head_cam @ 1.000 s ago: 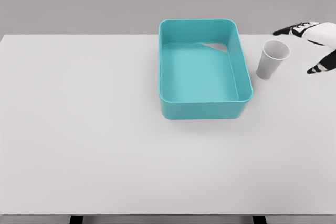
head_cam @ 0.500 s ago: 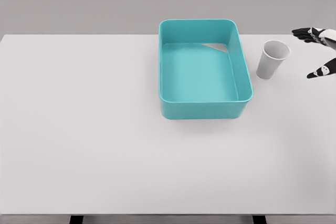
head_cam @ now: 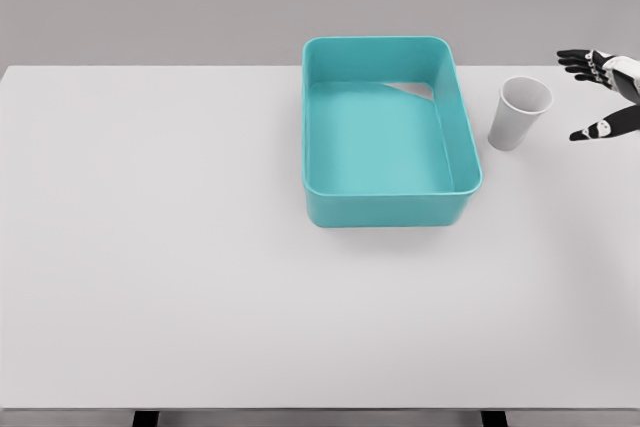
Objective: Put the paper cup into the basket with your right arm
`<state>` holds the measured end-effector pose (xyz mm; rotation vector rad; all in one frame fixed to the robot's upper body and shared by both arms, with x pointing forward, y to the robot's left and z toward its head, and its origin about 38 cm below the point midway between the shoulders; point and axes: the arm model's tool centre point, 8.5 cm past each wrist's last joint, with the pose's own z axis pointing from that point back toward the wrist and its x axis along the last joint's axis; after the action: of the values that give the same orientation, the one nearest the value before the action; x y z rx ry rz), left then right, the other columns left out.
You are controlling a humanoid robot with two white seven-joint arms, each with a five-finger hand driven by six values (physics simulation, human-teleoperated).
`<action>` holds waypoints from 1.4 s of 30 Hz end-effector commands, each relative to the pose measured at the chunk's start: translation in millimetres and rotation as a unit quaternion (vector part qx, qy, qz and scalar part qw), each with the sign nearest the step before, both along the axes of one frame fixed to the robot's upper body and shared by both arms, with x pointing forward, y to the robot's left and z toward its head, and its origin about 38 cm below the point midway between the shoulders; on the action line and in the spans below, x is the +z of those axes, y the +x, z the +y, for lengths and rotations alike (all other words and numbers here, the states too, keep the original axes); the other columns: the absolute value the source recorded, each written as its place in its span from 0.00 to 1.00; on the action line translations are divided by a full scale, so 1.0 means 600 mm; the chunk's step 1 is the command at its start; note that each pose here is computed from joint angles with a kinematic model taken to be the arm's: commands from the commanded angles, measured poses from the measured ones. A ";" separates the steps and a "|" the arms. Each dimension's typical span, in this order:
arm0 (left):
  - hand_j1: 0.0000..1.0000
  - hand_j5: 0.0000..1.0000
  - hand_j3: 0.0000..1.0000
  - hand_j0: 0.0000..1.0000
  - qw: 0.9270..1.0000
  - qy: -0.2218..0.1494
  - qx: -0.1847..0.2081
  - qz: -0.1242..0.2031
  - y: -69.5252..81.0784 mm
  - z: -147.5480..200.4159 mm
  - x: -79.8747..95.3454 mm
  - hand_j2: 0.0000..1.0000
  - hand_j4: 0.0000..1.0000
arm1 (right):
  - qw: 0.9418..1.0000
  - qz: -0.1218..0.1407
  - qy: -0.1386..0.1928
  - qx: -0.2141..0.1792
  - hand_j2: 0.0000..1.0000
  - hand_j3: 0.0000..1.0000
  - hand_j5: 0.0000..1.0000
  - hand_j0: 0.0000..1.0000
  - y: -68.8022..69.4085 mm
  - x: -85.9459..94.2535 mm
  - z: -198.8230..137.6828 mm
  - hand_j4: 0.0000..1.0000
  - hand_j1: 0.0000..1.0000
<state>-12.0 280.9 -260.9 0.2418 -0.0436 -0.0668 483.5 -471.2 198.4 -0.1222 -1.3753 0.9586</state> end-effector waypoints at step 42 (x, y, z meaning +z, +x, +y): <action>1.00 1.00 1.00 1.00 1.000 0.000 0.000 0.000 0.000 0.000 0.000 1.00 1.00 | 1.000 0.021 0.020 -0.001 1.00 1.00 1.00 1.00 0.033 -0.054 0.051 1.00 1.00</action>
<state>-12.0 280.9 -260.9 0.2419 -0.0436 -0.0668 503.5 -438.9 169.0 -0.0729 -1.3592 0.9378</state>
